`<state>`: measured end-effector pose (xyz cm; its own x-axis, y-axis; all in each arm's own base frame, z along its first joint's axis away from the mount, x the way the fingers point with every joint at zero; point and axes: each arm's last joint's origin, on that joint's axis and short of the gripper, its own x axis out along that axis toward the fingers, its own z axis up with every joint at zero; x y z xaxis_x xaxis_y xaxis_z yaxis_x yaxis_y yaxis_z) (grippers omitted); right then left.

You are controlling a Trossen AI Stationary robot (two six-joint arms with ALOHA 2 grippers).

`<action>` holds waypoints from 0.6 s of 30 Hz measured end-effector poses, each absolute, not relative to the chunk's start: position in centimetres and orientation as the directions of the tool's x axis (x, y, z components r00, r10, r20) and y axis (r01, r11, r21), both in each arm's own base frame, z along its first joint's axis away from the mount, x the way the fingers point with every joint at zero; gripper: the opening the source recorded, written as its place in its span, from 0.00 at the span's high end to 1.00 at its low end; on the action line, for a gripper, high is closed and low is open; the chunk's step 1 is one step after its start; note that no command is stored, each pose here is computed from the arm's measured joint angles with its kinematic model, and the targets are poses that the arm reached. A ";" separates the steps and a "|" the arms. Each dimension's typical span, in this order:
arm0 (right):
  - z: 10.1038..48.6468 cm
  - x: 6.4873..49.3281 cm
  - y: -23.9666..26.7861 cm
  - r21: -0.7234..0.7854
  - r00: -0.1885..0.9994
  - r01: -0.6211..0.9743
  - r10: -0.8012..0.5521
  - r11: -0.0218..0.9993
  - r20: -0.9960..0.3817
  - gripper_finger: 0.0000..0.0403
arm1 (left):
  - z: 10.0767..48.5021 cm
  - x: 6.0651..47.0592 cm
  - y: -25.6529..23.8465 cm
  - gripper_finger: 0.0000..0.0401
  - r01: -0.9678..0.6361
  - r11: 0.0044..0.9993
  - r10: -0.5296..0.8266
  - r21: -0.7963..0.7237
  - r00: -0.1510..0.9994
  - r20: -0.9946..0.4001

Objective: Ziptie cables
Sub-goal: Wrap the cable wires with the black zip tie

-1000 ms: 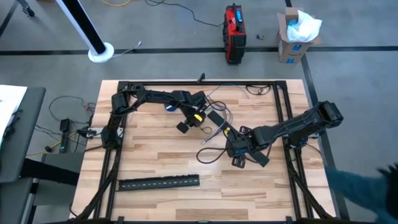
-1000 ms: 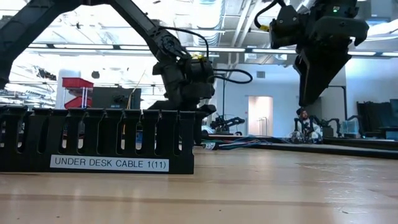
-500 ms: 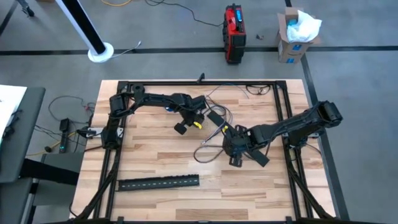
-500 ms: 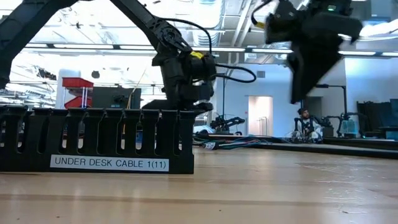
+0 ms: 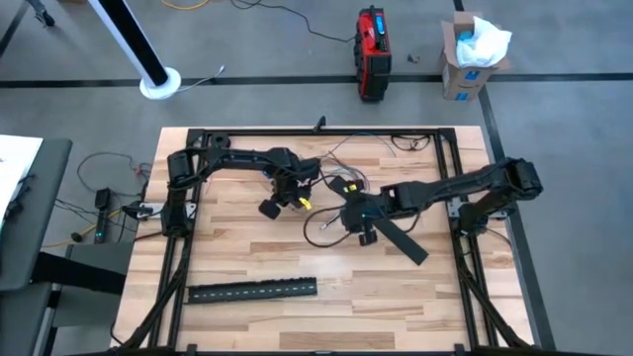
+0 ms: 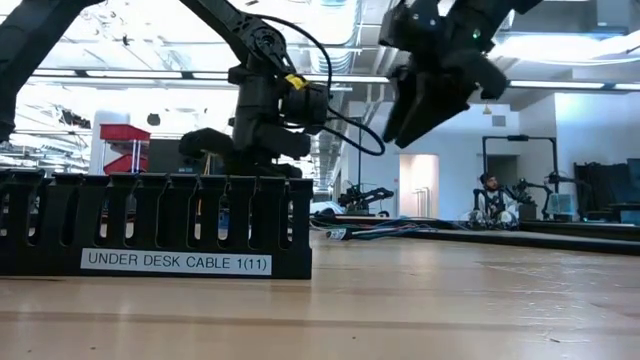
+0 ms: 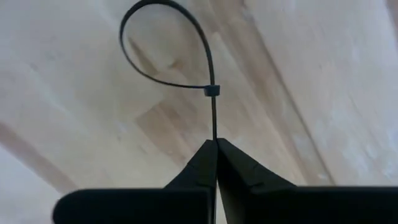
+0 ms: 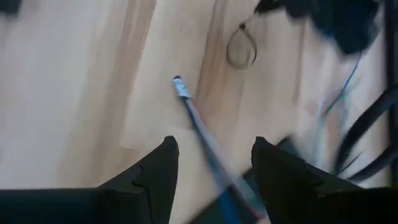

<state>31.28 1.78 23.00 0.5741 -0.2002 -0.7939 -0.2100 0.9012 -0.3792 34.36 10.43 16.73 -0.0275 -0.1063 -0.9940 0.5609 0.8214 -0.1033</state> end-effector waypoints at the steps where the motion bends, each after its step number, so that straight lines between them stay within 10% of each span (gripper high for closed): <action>1: 23.0 31.3 1.5 -0.412 0.575 -0.249 -0.209 0.876 -0.791 0.52 | 16.8 34.3 10.2 1.00 0.559 0.822 -0.111 -0.111 -0.034 -0.993; 18: 16.4 34.9 0.7 -0.367 0.505 -0.382 -0.141 0.848 -0.851 0.56 | 20.2 33.7 7.7 1.00 0.492 0.861 -0.138 -0.126 -0.012 -0.990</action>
<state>34.86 0.66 16.37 0.5055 -0.1407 -0.8513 -0.3817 0.8483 -0.3669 33.70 7.69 20.15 -0.0117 -0.1382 -0.9903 0.4922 0.8613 -0.1261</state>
